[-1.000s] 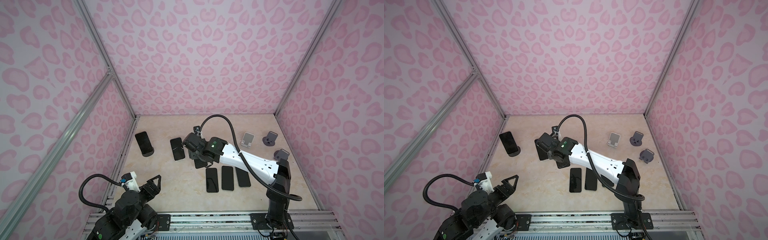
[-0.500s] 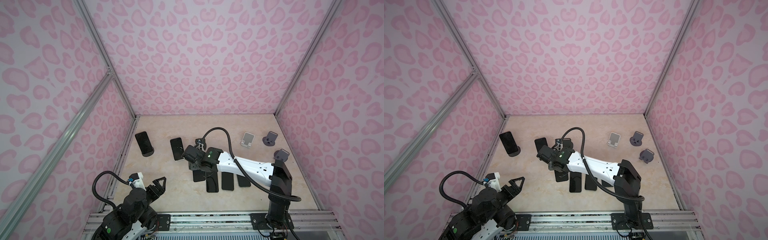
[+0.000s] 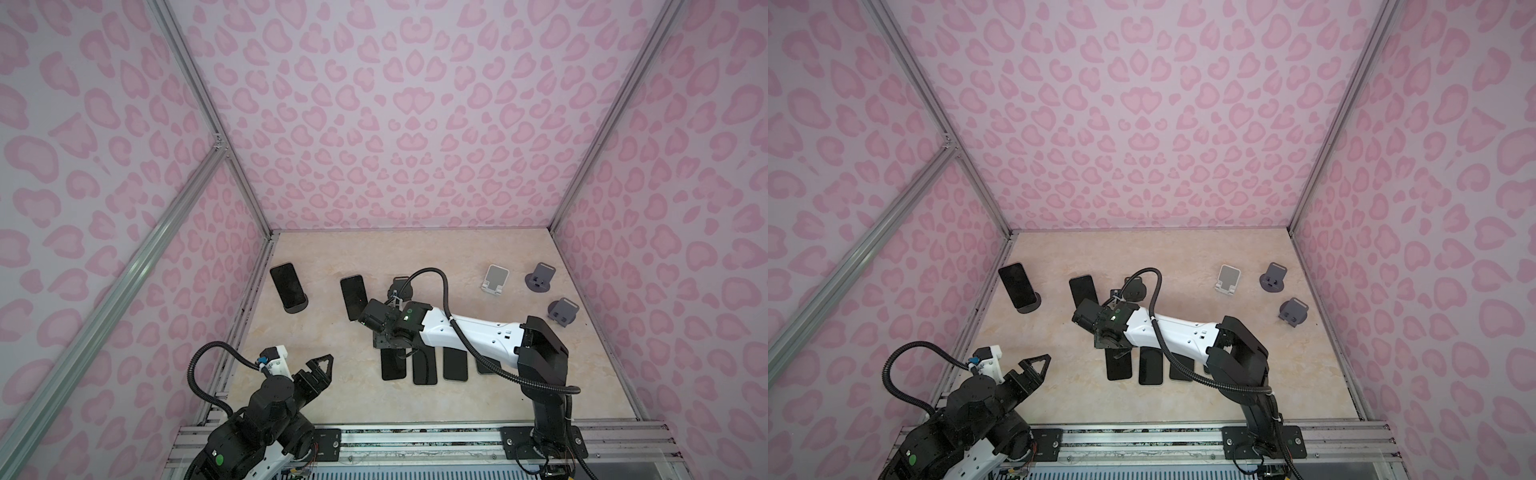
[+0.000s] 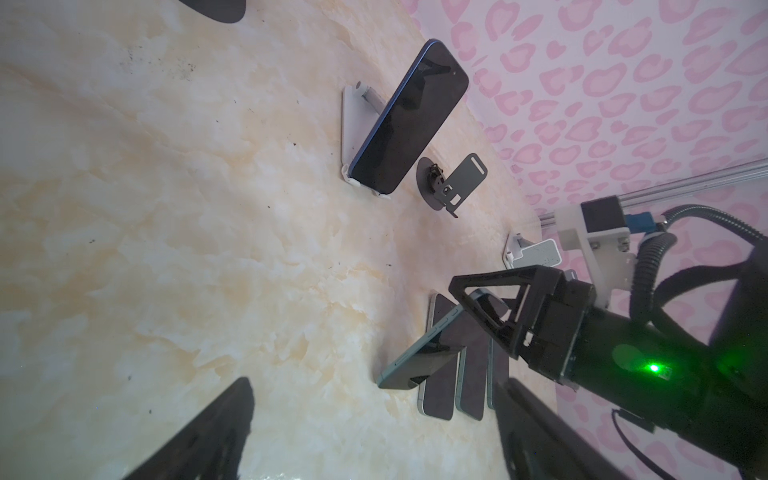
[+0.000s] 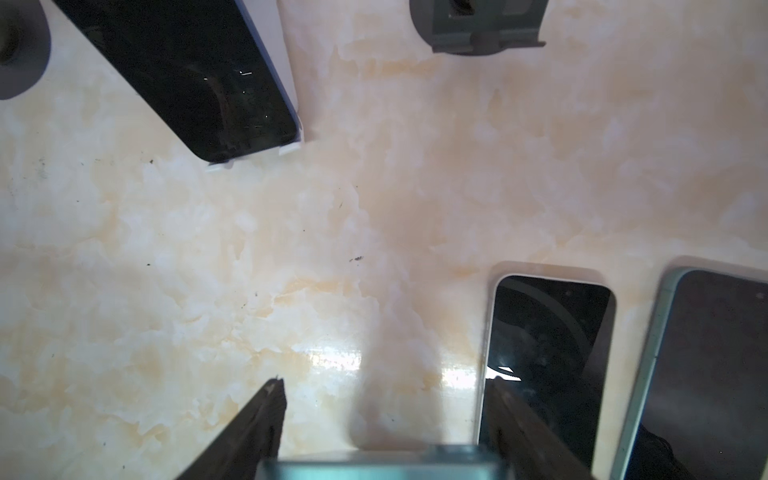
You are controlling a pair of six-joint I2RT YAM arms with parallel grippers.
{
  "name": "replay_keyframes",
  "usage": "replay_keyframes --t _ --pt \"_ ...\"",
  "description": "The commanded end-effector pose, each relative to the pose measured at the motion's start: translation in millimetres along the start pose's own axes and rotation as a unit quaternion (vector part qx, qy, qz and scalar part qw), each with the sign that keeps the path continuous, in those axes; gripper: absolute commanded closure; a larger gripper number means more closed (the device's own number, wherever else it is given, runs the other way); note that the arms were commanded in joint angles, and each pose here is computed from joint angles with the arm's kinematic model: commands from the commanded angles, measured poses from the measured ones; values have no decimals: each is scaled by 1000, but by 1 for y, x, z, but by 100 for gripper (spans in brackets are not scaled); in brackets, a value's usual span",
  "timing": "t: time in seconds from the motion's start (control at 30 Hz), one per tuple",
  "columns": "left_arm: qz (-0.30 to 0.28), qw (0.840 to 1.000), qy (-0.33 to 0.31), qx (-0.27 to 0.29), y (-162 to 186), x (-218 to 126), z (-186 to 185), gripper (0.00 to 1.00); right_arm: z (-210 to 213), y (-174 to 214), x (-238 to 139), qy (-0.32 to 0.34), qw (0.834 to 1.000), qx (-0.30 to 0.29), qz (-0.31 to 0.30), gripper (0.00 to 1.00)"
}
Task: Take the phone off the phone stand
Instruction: 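Carry the phone with the right gripper toward the flat phones near the robot, then lower the phone flat beside the other flat phones and open the right gripper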
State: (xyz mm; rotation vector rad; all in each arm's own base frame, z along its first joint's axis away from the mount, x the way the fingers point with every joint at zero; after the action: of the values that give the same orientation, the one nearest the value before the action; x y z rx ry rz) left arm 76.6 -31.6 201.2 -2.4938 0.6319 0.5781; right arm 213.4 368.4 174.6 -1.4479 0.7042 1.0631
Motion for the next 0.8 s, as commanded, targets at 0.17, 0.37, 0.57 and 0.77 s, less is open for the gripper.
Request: replay_keyframes --t 0.17,0.37,0.57,0.77 --pt "-8 998 49 -24 -3 -9 -4 6 -1 2 23 0 1000 18 10 42" --pt "-8 999 42 -27 -1 -5 -2 6 -6 4 43 5 999 32 21 42" --pt "-10 998 46 -33 -1 -2 -3 6 -15 6 60 17 999 38 26 42" --pt "-9 998 40 -38 0 3 -2 7 -15 9 73 18 999 34 21 40"
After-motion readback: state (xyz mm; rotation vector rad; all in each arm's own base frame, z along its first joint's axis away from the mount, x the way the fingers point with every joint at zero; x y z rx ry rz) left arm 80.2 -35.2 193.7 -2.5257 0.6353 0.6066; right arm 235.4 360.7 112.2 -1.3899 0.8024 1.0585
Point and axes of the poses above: each gripper's point midway between its finger pads, its own x axis out along the fingers, its own z axis along the line the jaws close on, y = z × x, the point moved 8 cm from there along -x, back along the fingers, and after that the axes turned 9 degrees about -x, right-handed, at the moved point
